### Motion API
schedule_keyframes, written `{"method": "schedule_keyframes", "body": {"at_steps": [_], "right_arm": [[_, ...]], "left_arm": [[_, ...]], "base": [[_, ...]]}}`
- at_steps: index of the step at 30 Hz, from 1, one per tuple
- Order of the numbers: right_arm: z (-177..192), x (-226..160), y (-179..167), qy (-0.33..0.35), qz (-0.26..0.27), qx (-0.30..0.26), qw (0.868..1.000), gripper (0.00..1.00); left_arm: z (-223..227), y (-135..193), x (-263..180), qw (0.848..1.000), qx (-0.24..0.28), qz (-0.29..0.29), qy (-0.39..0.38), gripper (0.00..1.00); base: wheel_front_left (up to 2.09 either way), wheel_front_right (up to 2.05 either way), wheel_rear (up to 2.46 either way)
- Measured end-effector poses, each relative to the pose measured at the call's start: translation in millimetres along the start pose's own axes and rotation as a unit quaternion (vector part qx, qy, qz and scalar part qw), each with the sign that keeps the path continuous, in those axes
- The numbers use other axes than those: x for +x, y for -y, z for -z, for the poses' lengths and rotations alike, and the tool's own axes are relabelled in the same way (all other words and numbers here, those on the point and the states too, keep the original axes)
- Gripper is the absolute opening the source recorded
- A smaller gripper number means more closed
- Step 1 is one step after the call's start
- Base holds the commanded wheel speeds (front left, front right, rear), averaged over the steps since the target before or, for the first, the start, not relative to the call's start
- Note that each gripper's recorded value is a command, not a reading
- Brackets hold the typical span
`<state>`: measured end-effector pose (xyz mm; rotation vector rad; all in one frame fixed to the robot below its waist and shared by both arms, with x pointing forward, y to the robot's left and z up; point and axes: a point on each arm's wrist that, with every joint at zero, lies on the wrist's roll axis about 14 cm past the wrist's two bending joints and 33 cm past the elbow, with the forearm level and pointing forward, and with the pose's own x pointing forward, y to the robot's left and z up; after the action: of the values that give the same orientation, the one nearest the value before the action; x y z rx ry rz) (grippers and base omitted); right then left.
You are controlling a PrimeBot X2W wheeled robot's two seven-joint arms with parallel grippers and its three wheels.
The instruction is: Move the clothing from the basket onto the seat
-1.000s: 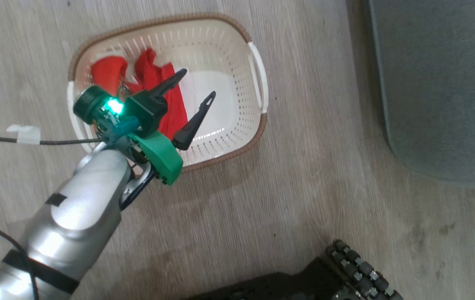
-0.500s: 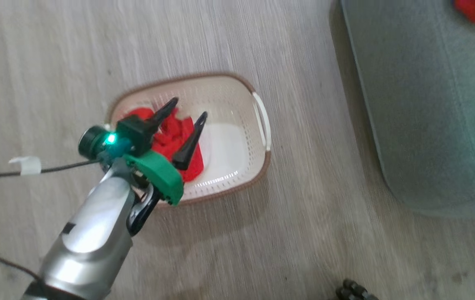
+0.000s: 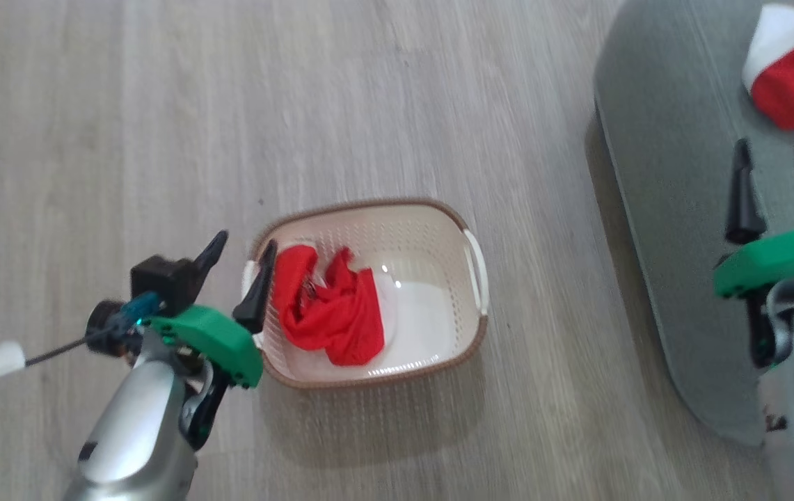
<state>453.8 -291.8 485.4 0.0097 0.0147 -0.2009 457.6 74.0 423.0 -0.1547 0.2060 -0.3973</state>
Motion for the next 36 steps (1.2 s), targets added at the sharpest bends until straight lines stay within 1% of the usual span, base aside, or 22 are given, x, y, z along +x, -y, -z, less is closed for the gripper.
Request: {"method": "schedule_keyframes", "body": {"at_steps": [5,9,15,19,24,29,36], "right_arm": [[-4,-9,-31,0.003,-0.037,0.017,0.999,1.00],[-6,-17,-51,0.005,-0.063,0.022,0.998,1.00],[-17,-28,-69,0.017,-0.089,0.030,0.995,1.00],[-21,-38,-76,0.023,-0.101,0.032,0.994,1.00],[-28,-45,-90,0.033,-0.123,0.034,0.991,1.00],[-26,-54,-103,0.031,-0.141,0.037,0.989,1.00],[-26,-58,-105,0.030,-0.145,0.040,0.988,1.00]], "left_arm": [[-14,-30,-28,0.998,-0.004,-0.063,0.022,1.00],[-24,-55,-52,0.993,-0.002,-0.113,0.040,1.00],[-50,-70,-79,0.984,0.012,-0.157,0.087,1.00],[-64,-75,-94,0.978,0.018,-0.175,0.113,1.00],[-70,-76,-107,0.973,0.019,-0.188,0.129,1.00],[-75,-75,-114,0.971,0.023,-0.192,0.139,1.00],[-69,-74,-122,0.971,0.024,-0.196,0.135,1.00]], "base": [[0.00,0.00,0.00],[0.00,0.00,0.00],[0.00,0.00,0.00],[0.00,0.00,0.00],[0.00,0.00,0.00],[0.00,0.00,0.00],[0.00,0.00,0.00]]}}
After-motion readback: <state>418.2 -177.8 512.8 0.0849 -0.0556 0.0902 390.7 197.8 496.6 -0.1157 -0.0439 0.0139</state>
